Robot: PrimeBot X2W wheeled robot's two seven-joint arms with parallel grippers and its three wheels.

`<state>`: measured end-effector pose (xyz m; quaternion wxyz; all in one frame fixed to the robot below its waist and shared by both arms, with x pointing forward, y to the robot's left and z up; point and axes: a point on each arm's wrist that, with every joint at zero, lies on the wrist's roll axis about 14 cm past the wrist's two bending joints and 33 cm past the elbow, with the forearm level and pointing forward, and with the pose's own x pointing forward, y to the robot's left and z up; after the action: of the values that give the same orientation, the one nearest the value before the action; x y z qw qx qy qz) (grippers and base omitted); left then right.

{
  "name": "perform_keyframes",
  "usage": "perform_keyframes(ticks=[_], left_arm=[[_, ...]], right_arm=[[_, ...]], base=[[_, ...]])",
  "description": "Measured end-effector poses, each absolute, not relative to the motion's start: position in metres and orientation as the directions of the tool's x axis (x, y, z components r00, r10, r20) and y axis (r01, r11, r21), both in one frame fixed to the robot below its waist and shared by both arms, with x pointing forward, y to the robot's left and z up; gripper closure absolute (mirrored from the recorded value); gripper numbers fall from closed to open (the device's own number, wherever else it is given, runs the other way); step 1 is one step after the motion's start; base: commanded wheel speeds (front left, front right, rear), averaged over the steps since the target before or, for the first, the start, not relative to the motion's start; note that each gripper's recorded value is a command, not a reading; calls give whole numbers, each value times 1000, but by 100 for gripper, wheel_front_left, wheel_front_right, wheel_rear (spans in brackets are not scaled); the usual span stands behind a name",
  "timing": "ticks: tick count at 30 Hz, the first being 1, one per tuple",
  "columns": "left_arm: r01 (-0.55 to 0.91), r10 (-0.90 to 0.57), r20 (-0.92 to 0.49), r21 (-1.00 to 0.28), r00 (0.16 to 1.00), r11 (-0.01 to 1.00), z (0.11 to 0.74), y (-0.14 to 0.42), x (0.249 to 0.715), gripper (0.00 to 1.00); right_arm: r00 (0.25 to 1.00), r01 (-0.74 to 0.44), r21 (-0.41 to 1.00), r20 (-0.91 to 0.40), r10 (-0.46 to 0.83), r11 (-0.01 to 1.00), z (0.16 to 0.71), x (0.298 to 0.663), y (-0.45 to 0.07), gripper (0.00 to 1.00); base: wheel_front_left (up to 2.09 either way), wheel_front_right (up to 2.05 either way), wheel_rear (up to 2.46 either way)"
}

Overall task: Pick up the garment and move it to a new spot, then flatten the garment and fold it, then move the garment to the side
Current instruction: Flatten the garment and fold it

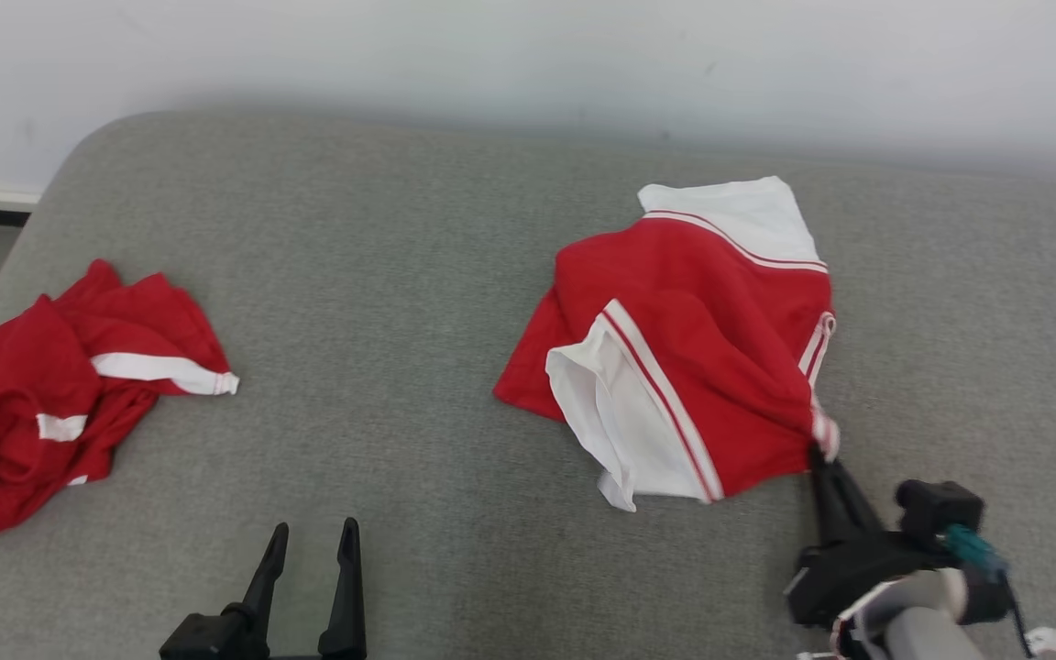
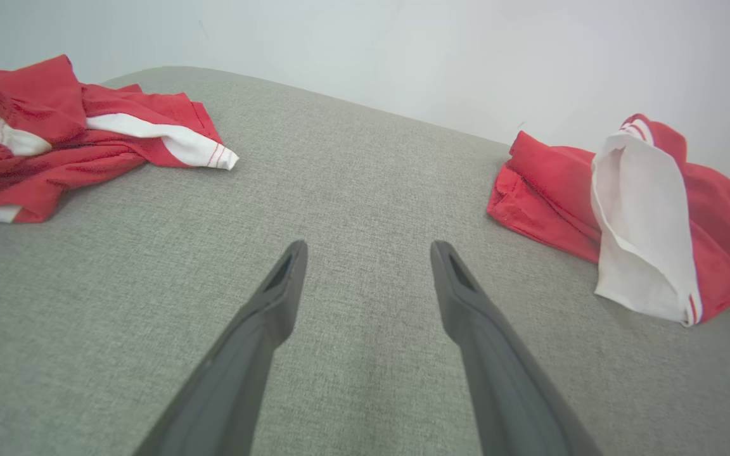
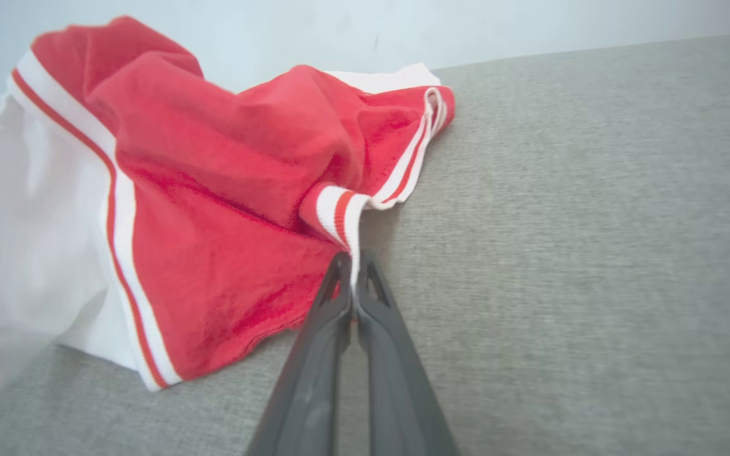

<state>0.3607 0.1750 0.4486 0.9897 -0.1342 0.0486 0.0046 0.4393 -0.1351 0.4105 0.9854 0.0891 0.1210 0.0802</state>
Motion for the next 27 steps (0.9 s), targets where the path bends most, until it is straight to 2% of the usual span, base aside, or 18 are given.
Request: perform_keyframes(ticks=[9,13,15,18,27], left_arm=[[67,-97,-95,-279,991,958,447,146,373,0],[93,-122,-88,-280,989,955,449,138,376,0],[102,-131,-88,-277,987,955,449,135,377,0],[114,-143,-87,-278,986,954,449,132,377,0],[189,-218,-76,-282,973,941,451,108,390,0]], right_arm=[[982,54,69,-184,-40,996,427,421,-238,100],[965,123,-11,-232,-122,992,418,402,-278,99],[957,153,-47,-244,-160,987,417,397,-295,0],[965,186,-50,-180,-192,981,437,405,-303,0],[987,146,6,-67,-145,989,466,416,-268,0]], base=[[0,0,0],[0,0,0],[0,0,0],[0,0,0],[0,0,0]])
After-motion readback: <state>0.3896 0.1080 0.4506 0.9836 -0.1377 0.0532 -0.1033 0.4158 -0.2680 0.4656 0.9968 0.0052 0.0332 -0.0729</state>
